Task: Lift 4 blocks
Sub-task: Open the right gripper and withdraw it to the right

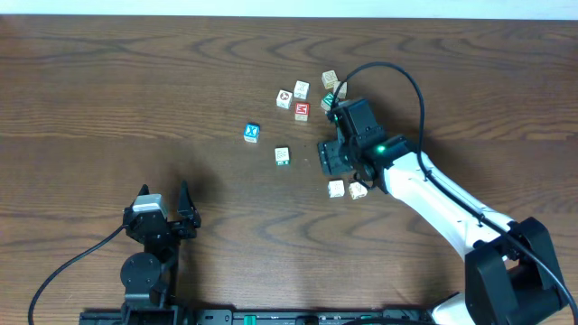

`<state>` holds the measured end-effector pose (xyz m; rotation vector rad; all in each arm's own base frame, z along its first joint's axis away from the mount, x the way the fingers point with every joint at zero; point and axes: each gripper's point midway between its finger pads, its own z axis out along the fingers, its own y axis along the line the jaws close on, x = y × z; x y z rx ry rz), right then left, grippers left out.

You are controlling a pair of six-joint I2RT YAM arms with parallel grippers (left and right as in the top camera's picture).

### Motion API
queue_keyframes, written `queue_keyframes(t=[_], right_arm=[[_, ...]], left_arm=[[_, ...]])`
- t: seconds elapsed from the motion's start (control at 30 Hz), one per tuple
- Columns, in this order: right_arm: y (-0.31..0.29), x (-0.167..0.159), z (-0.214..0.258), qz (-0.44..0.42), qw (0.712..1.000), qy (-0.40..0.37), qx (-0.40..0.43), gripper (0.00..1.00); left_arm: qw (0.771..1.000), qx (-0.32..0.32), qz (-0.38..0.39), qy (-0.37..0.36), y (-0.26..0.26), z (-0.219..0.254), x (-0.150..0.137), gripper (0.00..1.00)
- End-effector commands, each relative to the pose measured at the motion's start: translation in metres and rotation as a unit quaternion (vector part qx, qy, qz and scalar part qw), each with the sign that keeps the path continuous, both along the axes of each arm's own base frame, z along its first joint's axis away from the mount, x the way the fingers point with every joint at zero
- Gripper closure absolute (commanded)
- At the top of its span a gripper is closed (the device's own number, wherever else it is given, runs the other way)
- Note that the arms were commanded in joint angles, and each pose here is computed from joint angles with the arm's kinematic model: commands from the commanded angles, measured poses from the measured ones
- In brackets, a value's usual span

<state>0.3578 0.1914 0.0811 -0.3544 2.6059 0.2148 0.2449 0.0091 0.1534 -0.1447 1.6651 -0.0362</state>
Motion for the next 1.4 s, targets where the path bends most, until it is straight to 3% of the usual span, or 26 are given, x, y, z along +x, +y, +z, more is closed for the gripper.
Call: queue_keyframes(t=[0.0, 0.3, 0.6, 0.73, 0.8, 1.03, 1.27, 1.37], right_arm=[[0.01, 0.009, 0.023, 0.005, 0.999, -0.029, 0.015, 0.24], [0.011, 0.016, 0.055, 0.011, 0.999, -0.04, 0.015, 0.36], [-0.029, 0.012, 0.144, -0.021, 0.99, -0.136, 0.022, 0.36], [-0.078, -0.005, 0.179, -0.073, 0.983, -0.171, -0.007, 0.33], [-0.093, -0.013, 0.187, -0.087, 0.981, -0.174, -0.007, 0.34], [-0.127, -0.036, 0.188, -0.122, 0.981, -0.15, -0.023, 0.35], [-0.13, -0.048, 0.175, -0.118, 0.986, -0.115, -0.035, 0.38], [-0.132, -0.051, 0.171, -0.119, 0.986, -0.107, -0.039, 0.38]], left_arm=[[1.0, 0.0, 0.009, 0.028, 0.003, -0.017, -0.001, 0.27], [1.0, 0.0, 0.009, 0.028, 0.003, -0.017, -0.001, 0.27], [0.999, 0.023, 0.046, 0.002, 0.017, -0.003, -0.001, 0.27], [0.997, 0.017, -0.07, -0.008, -0.023, 0.01, -0.001, 0.27], [0.996, 0.013, -0.085, -0.004, -0.028, 0.016, -0.002, 0.27], [0.995, 0.01, -0.089, 0.045, -0.03, 0.052, 0.008, 0.27], [0.978, -0.002, -0.093, 0.186, -0.031, 0.058, 0.019, 0.27], [0.973, -0.034, -0.114, 0.199, -0.041, 0.062, 0.022, 0.27]])
